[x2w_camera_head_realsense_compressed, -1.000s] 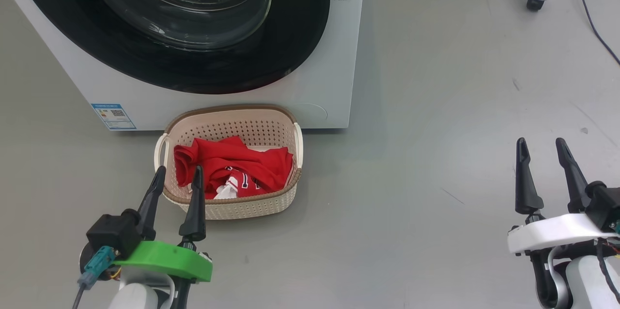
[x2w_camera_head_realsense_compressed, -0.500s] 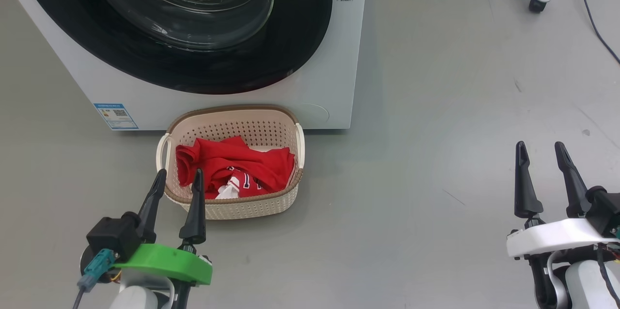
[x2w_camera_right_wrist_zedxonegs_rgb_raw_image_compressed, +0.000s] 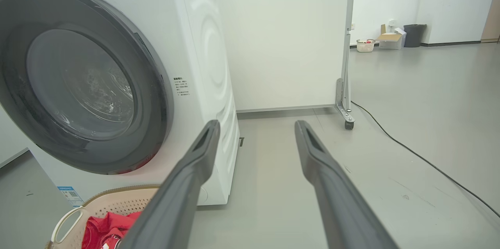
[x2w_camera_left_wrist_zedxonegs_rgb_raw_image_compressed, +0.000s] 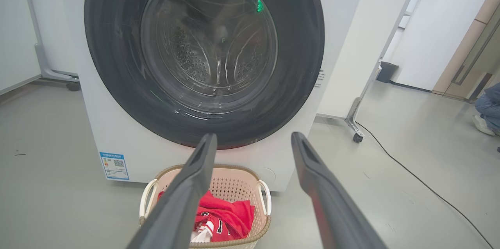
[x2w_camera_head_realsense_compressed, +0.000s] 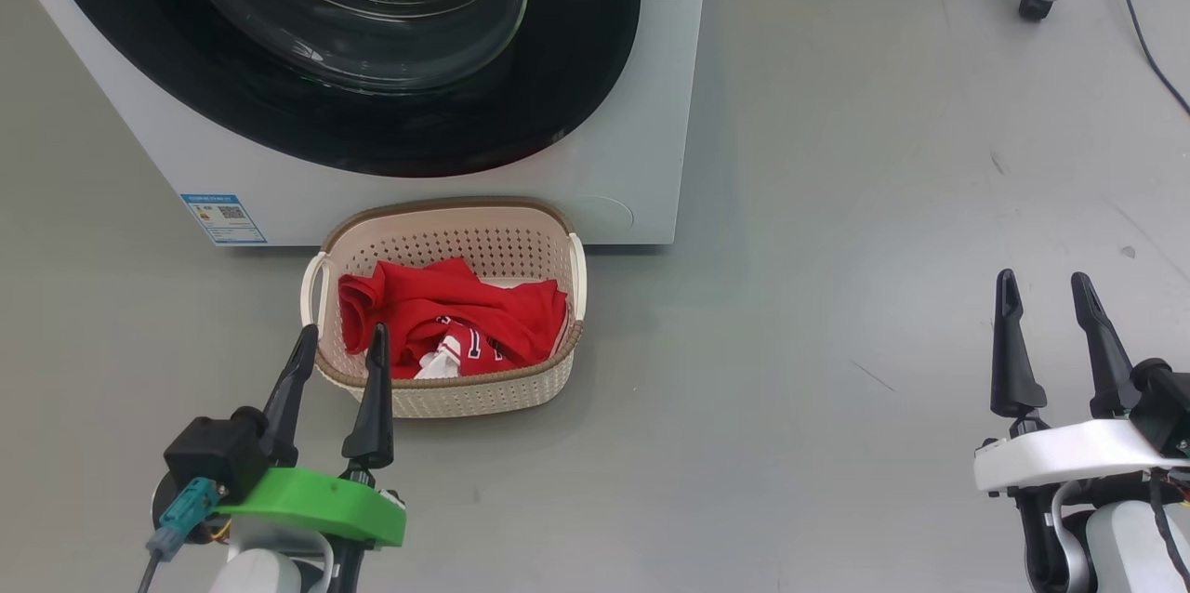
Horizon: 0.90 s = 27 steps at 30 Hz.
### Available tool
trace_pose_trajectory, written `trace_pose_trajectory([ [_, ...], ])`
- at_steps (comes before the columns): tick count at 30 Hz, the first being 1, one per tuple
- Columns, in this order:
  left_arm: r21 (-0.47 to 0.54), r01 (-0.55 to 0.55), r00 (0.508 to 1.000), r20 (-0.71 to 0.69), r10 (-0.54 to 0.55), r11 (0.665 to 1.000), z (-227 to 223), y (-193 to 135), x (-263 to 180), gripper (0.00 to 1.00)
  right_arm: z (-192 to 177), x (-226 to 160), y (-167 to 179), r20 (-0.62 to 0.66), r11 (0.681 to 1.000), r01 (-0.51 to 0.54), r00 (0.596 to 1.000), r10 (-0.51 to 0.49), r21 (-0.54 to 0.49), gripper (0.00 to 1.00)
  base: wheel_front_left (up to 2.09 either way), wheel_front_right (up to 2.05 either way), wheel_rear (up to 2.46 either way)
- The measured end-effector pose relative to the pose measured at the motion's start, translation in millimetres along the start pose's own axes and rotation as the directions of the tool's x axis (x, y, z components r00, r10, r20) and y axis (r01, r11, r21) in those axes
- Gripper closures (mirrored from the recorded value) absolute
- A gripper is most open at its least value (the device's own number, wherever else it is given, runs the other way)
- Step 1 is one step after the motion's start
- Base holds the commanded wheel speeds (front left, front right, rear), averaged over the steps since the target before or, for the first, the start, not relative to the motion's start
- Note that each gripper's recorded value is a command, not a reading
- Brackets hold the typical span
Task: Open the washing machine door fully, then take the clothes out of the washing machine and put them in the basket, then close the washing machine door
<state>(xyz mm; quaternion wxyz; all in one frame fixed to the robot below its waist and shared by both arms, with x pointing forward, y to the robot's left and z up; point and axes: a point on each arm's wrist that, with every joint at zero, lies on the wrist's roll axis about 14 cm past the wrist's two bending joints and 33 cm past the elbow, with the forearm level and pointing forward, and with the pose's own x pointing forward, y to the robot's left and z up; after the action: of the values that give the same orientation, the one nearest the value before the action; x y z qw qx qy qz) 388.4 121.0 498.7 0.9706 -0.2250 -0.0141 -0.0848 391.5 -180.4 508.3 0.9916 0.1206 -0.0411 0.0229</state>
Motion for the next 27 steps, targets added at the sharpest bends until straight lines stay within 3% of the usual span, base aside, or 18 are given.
trace_pose_trajectory([
  [27,-0.009,-0.004,1.000,0.001,0.004,1.000,-0.1,1.0,0.4,0.00,-0.9,0.4,0.8,0.004,1.000,-0.001,1.000,0.001,0.006,0.00,0.00,0.00,0.00],
])
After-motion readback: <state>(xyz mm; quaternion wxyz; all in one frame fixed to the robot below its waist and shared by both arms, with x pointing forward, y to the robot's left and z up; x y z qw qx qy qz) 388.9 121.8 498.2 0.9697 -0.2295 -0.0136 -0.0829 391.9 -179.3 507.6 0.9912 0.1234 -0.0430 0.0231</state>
